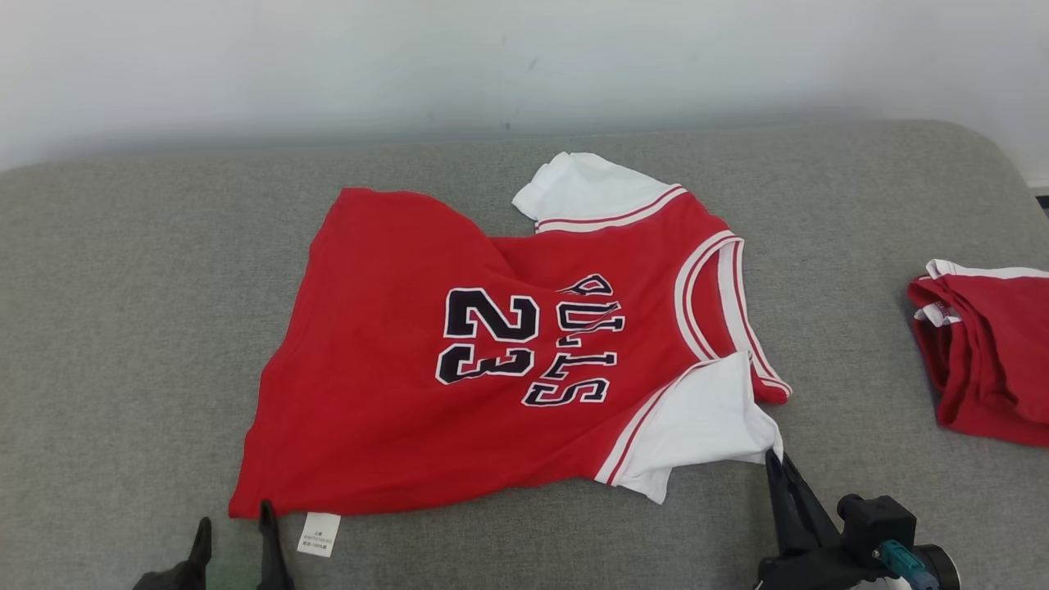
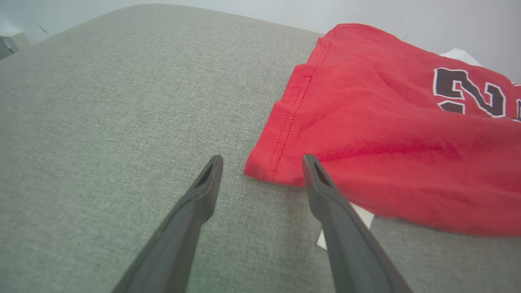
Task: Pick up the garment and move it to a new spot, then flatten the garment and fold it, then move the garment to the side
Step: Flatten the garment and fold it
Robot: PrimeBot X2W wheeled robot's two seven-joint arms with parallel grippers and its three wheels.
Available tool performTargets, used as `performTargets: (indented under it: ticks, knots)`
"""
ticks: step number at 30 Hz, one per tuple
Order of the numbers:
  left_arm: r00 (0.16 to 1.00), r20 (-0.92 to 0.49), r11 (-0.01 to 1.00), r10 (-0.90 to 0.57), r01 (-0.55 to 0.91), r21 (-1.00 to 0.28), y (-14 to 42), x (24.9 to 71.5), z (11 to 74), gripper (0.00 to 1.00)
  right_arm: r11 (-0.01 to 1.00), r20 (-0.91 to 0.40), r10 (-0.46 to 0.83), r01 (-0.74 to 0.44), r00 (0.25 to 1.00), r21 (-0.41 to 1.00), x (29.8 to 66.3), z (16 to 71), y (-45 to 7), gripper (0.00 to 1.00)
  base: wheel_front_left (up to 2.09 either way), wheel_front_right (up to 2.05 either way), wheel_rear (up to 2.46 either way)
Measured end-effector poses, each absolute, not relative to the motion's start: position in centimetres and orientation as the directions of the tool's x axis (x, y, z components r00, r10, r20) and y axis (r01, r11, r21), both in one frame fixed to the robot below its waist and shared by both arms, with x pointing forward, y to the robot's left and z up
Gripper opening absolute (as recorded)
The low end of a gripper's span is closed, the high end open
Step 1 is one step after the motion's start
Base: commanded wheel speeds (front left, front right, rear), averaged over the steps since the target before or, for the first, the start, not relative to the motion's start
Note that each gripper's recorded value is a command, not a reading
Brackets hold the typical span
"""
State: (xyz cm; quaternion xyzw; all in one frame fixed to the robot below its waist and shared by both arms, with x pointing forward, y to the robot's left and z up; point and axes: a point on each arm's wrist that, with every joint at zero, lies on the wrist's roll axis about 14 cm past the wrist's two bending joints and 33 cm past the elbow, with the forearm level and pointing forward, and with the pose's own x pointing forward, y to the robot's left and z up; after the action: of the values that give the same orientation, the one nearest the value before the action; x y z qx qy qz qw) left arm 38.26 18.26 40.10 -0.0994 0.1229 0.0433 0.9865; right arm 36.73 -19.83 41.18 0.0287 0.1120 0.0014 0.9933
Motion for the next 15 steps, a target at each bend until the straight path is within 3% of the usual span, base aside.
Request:
performTargets:
  ticks: [7, 9, 13, 15]
  knots:
    - [0.954, -0.295, 0.971, 0.055, -0.119, -0.205, 18.1, 38.5, 38.7, 1.0, 0.998, -0.215, 0.006, 0.008, 0.977, 0.065, 36.5, 41.4, -19.9, 0.0, 0.0, 0.0, 0.0]
    - [0.953, -0.299, 0.971, 0.052, -0.119, -0.209, 18.0, 38.7, 38.6, 0.94, 0.998, -0.214, 0.002, 0.012, 0.977, 0.064, 36.5, 41.5, -20.0, 0.0, 0.0, 0.0, 0.0]
    - [0.943, -0.33, 0.966, 0.05, -0.129, -0.224, 17.9, 38.5, 37.7, 0.92, 0.998, -0.212, 0.0, 0.014, 0.977, 0.063, 36.4, 41.5, -20.1, 0.0, 0.0, 0.0, 0.0]
    - [0.939, -0.343, 0.965, 0.041, -0.126, -0.23, 17.6, 38.6, 37.3, 0.69, 0.998, -0.212, -0.002, 0.016, 0.977, 0.062, 36.4, 41.5, -20.2, 0.0, 0.0, 0.0, 0.0]
